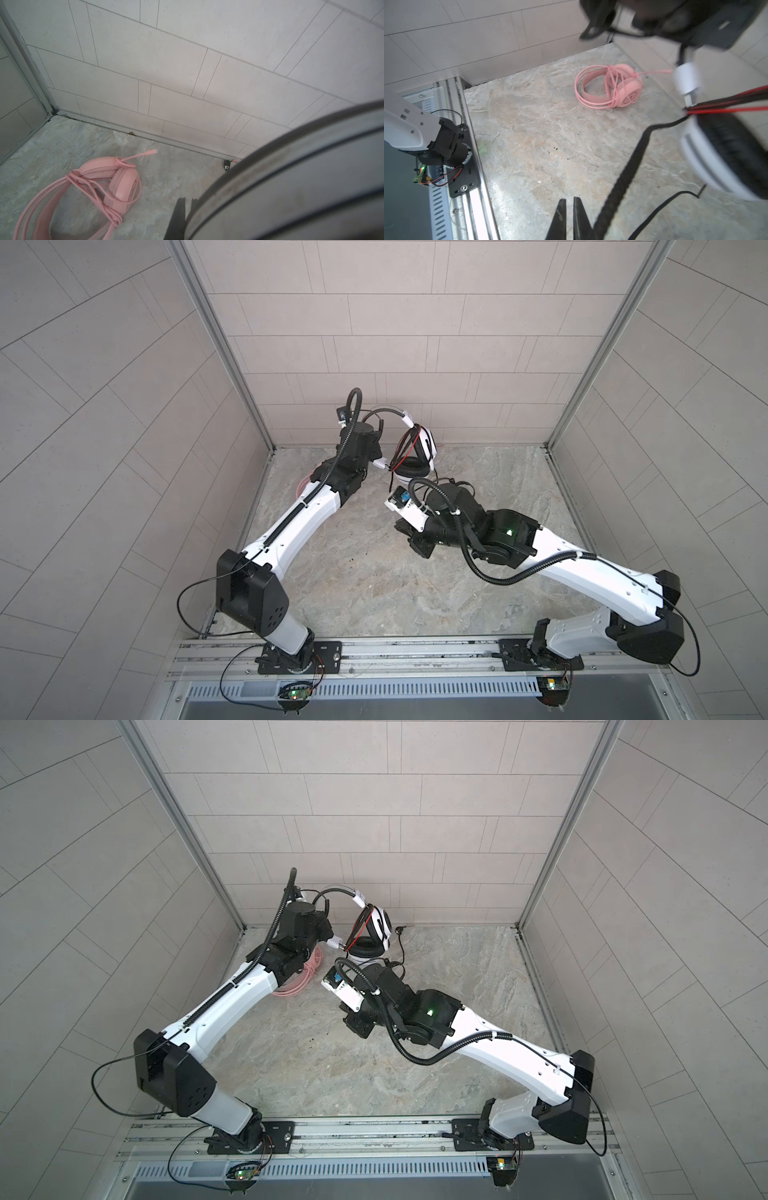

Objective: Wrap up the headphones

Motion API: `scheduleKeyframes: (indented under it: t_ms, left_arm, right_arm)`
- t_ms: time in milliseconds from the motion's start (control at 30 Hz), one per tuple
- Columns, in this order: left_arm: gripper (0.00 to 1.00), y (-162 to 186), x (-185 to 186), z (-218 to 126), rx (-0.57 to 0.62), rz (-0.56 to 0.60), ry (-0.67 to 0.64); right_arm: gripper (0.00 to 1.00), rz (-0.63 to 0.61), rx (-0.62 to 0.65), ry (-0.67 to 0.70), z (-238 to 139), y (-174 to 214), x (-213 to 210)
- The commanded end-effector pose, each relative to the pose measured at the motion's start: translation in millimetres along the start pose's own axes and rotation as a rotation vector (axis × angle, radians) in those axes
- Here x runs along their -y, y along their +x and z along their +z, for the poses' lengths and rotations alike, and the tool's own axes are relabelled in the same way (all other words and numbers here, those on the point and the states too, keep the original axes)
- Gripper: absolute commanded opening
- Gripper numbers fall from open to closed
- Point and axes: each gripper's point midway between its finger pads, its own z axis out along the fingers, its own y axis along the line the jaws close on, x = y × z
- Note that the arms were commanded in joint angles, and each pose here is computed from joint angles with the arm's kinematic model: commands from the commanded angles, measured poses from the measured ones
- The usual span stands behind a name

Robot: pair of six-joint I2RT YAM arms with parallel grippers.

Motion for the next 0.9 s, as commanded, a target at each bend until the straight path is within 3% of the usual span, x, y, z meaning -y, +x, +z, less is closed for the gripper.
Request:
scheduleKeyframes:
  t_ms: [0,533,733,867]
  left_arm:
    - [0.00,-4,4,-5,0.029,0.014,0.020]
    - [0.00,70,37,-16,-0.154,0.241,0.184]
    - [0.00,79,51,-36,-0.183,0.268,0.327]
    - [0.00,80,61,-52,-0.198,0.258,0.425]
  right_arm:
    - [0.10,-0.078,-0.029,0.116,-24,-2,27]
    - [0.09,-0.102,0.049,0.476,-81,-47,120]
    - [0.09,-0.077,0.060,0.646,-93,-42,159]
    - [0.09,0.003,0.058,0.707,-93,-25,186]
